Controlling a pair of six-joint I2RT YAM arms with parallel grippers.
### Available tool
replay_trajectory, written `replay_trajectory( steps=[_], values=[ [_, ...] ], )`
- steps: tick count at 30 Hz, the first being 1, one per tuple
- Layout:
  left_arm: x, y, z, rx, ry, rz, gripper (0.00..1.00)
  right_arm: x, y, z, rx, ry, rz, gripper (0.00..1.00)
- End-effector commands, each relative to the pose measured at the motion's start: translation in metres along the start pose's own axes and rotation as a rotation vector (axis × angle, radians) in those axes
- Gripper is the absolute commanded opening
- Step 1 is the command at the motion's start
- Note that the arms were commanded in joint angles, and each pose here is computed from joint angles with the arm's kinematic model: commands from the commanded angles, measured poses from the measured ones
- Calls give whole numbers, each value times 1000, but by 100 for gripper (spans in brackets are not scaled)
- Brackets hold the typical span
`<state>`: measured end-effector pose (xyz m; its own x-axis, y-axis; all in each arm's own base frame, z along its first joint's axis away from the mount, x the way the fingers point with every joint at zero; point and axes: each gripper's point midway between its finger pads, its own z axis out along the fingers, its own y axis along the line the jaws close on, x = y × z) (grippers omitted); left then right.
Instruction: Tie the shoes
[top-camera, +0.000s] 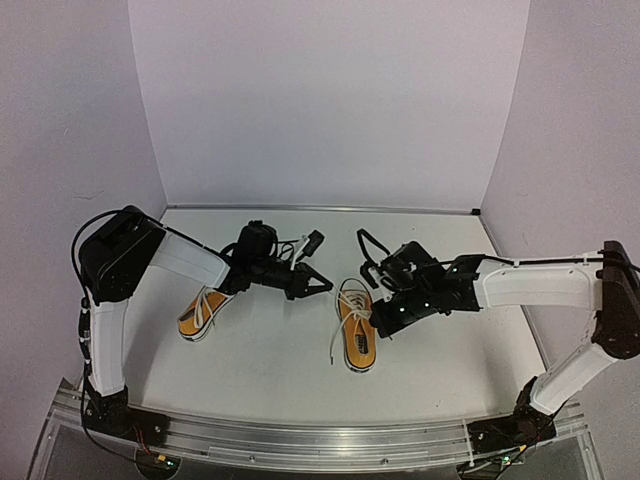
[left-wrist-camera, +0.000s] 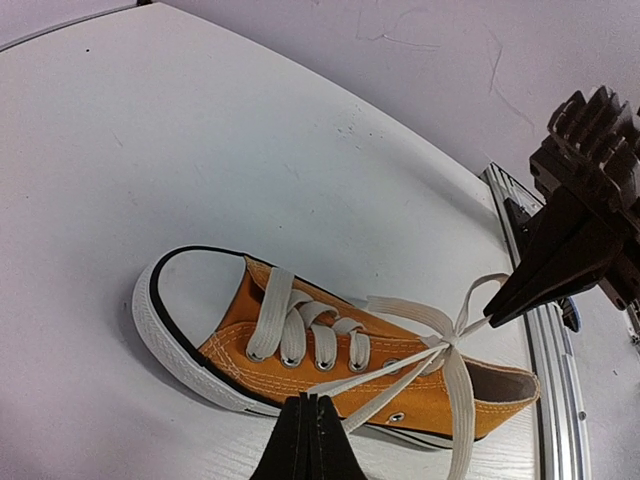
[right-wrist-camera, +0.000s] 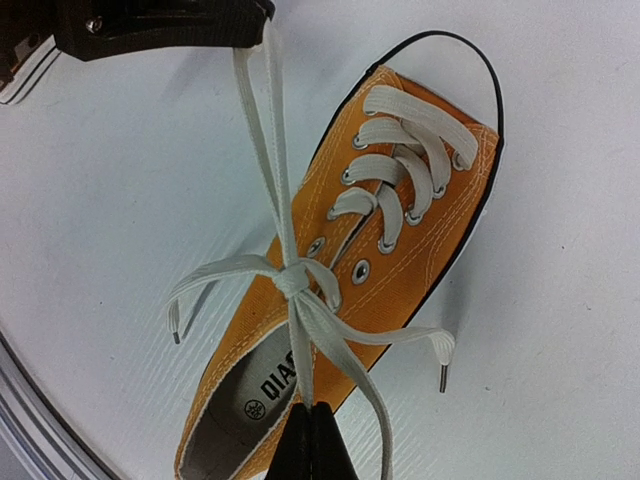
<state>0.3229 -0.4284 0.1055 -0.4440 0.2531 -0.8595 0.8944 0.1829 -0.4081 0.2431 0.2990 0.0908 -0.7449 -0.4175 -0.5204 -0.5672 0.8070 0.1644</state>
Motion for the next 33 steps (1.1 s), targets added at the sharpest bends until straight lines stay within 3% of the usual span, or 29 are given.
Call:
replay_trajectory(
  steps=[1, 22, 23, 25, 28, 33],
  values=[
    [-29, 19, -7, -73, -62, 47, 0, 22, -2, -12, -4, 58, 18, 0],
    [-32, 15, -7, -54, -62, 60, 0, 29, 1, -17, -35, 61, 21, 0],
    [-33, 13, -8, -46, -65, 67, 0, 24, 4, -21, -45, 45, 19, 2],
    [-36, 5, -8, -22, -66, 87, 0, 12, 9, -29, -66, 7, 15, 20],
    [-36, -7, -7, 5, -54, 118, 3, -7, 16, -42, -94, -53, 8, 34],
    [-35, -14, -11, 10, -48, 147, 10, -35, 25, -63, -121, -136, -2, 45]
  ],
)
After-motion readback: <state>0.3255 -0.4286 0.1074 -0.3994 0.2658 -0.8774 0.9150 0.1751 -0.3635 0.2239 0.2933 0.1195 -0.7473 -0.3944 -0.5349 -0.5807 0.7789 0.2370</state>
